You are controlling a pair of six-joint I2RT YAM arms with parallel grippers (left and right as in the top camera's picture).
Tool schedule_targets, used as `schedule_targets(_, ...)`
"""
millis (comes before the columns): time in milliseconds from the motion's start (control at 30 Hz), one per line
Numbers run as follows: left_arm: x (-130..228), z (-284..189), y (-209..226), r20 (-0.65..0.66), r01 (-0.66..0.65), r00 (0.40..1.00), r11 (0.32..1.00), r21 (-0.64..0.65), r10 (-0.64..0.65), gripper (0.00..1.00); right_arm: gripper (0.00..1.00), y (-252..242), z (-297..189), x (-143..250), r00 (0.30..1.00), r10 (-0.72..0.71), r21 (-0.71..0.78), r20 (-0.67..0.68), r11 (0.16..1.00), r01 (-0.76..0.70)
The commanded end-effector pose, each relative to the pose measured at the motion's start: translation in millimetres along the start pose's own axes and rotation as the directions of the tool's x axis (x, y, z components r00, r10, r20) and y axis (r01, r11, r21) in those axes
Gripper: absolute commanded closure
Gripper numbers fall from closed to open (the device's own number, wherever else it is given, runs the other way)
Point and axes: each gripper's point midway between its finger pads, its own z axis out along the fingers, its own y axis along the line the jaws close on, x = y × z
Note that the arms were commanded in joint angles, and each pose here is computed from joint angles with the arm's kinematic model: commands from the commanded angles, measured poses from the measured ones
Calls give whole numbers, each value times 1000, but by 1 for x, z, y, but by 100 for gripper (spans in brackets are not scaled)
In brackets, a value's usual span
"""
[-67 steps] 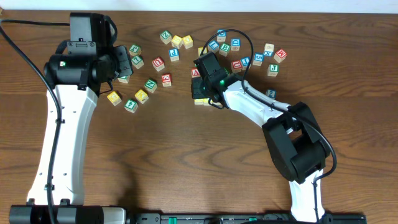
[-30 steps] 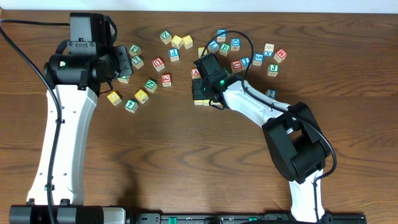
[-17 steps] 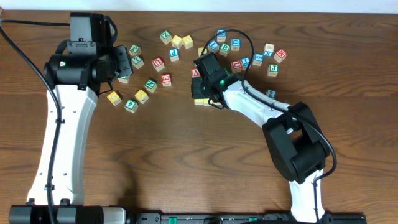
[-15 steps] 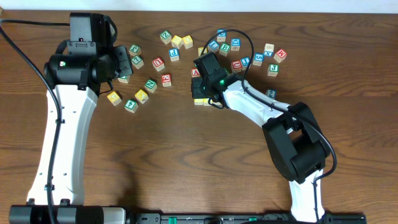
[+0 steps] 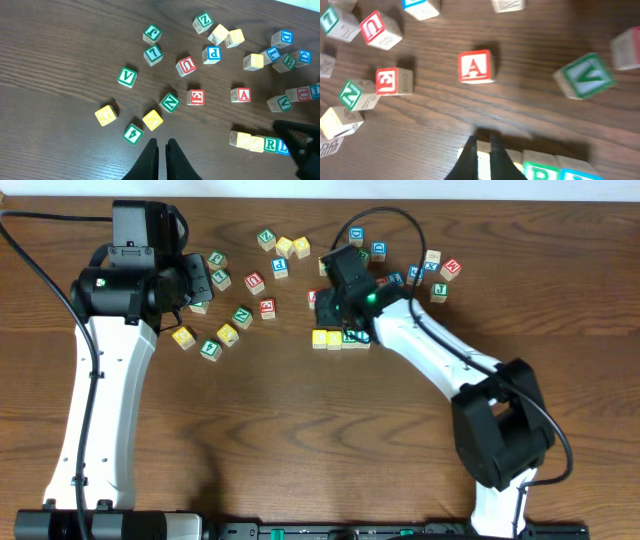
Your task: Spell out CORL
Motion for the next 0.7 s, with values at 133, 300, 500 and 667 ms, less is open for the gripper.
schedule_targets(133,6,7,7,-24,-8,1000,1000,-23,7,92,99,-23,15,4,999,35,76,-20,997,-33)
schedule_targets(300,6,7,7,-23,-8,1000,1000,-23,7,92,99,-30,36,19,998,32,105,-61,994,-26)
schedule_targets(500,6,7,7,-23,-8,1000,1000,-23,7,92,99,-37,43,22,998,32,136,-63,990,-23)
schedule_targets(667,6,7,7,-24,-8,1000,1000,-23,7,92,99,-40,43,21,998,31,150,-58,988,-22)
